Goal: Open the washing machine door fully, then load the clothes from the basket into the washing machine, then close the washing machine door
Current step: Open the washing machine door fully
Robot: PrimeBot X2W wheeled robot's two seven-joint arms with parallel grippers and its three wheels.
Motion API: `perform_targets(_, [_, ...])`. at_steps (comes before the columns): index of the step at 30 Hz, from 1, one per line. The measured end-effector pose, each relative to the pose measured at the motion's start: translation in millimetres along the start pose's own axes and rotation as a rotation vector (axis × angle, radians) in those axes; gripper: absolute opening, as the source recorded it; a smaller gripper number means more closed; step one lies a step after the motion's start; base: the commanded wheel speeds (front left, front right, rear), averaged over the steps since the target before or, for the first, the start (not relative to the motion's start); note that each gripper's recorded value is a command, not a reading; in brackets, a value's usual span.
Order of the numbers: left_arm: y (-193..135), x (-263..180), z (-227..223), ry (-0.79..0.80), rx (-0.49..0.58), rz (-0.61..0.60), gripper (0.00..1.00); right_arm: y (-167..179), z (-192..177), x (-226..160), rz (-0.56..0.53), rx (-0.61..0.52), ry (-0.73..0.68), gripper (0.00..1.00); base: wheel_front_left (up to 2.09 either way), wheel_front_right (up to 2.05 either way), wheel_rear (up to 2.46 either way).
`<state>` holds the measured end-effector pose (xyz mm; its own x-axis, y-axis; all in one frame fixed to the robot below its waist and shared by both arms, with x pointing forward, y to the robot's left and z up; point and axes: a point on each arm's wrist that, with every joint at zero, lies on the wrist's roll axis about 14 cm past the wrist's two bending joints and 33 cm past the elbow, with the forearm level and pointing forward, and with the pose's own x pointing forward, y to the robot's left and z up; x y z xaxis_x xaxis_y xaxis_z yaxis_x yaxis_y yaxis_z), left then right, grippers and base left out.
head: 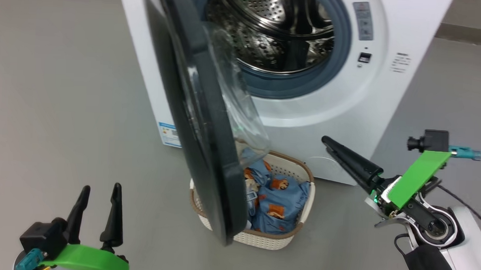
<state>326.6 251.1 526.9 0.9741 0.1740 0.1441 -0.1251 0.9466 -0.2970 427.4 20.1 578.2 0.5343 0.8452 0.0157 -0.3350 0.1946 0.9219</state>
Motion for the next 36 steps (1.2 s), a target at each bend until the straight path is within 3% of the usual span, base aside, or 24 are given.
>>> perform_targets(16, [-44.4,26.8,-13.1,0.023,-0.014,-0.126,1.0,-22.7,51.2,-91.6,-0.198,-0.412,-0.479,1.0,0.0,0.0,0.0])
perform_targets(22, [-53.8,26.6,-19.2,0.039,-0.022,-0.152,1.0,-31.9,58.6,-125.2,-0.253,-0.494,-0.648,1.0,0.0,0.0,0.0])
perform_targets(30, [-61.3,25.2,-24.0,0.051,-0.022,-0.174,1.0,-51.7,64.6,-163.0,-0.409,-0.701,-0.706,1.0,0.0,0.0,0.0])
perform_targets(31, [-63.9,25.1,-24.2,0.05,-0.026,-0.18,1.0,-56.0,64.9,-169.0,-0.454,-0.771,-0.694,1.0,0.0,0.0,0.0])
perform_targets(36, [-69.0,24.8,-25.4,0.052,-0.026,-0.191,1.0,-59.9,60.7,-176.0,-0.529,-0.903,-0.674,1.0,0.0,0.0,0.0])
